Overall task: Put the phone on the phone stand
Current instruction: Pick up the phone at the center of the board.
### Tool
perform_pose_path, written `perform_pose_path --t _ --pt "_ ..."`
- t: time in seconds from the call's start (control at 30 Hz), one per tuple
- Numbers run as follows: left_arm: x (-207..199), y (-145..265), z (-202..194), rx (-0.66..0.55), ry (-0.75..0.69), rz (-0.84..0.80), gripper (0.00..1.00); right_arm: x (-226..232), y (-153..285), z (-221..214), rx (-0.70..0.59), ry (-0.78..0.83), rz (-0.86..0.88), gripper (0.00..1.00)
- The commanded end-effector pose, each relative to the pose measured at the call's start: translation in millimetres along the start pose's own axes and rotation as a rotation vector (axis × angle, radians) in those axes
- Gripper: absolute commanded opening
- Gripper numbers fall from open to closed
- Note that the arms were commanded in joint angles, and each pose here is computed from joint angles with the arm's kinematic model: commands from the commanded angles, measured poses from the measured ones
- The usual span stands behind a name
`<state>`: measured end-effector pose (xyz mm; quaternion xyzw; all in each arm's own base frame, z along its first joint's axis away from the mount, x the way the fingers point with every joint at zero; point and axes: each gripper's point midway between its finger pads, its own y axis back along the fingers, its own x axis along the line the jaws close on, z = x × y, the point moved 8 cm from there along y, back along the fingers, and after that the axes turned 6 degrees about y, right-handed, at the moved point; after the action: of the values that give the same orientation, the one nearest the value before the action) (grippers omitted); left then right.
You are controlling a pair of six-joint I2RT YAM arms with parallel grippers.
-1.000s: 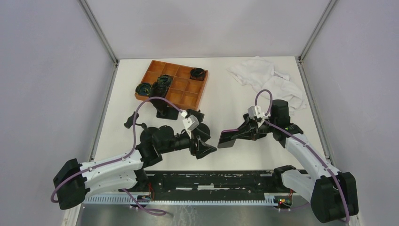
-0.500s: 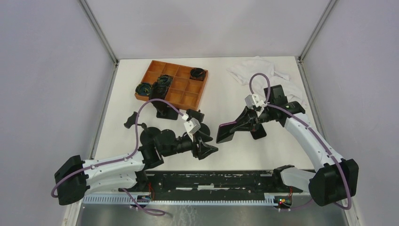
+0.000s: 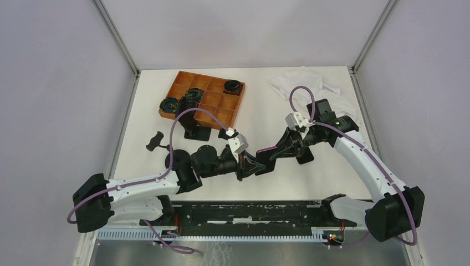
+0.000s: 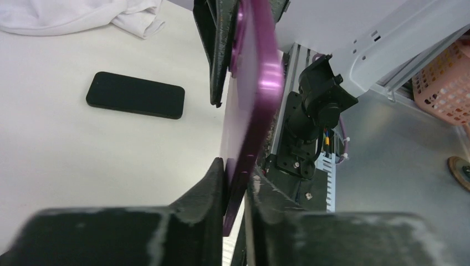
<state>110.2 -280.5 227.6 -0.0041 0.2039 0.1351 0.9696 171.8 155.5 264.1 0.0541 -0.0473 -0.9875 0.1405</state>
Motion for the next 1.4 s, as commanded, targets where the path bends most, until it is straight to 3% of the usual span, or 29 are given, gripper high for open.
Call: perform_pose_path --t 0.0,0.07,0.27,0.47,0.6,0.83,1.1,1.37 --pt "-8 -9 12 -0.028 -0.033 -0.057 0.12 -1 -1 13 -0.035 0.053 0.015 0.0" --pt "-9 -8 11 -0.025 -0.032 -0.061 0.03 -2 -1 12 -0.022 0.057 0.01 0.03" --pt "-13 1 15 -0.034 -0.05 -0.078 0.02 -2 1 -1 0.057 0.064 -0.038 0.28" --pt "-17 9 16 -0.008 -0.046 -0.081 0.02 2 -9 -16 0.135 0.088 -0.098 0.65" --pt "-21 17 26 -0.041 -0.043 -0.075 0.02 7 -12 -23 0.13 0.086 -0.094 0.77" --pt "-34 18 68 -0.073 -0.069 -0.056 0.02 9 -17 -17 0.058 0.055 -0.065 0.79" --pt "-57 1 130 -0.029 -0.123 -0.108 0.02 -1 -12 31 0.046 0.145 -0.078 0.82" --pt "-55 -1 134 -0.011 -0.121 -0.125 0.02 3 -13 35 0.008 0.115 -0.066 0.8"
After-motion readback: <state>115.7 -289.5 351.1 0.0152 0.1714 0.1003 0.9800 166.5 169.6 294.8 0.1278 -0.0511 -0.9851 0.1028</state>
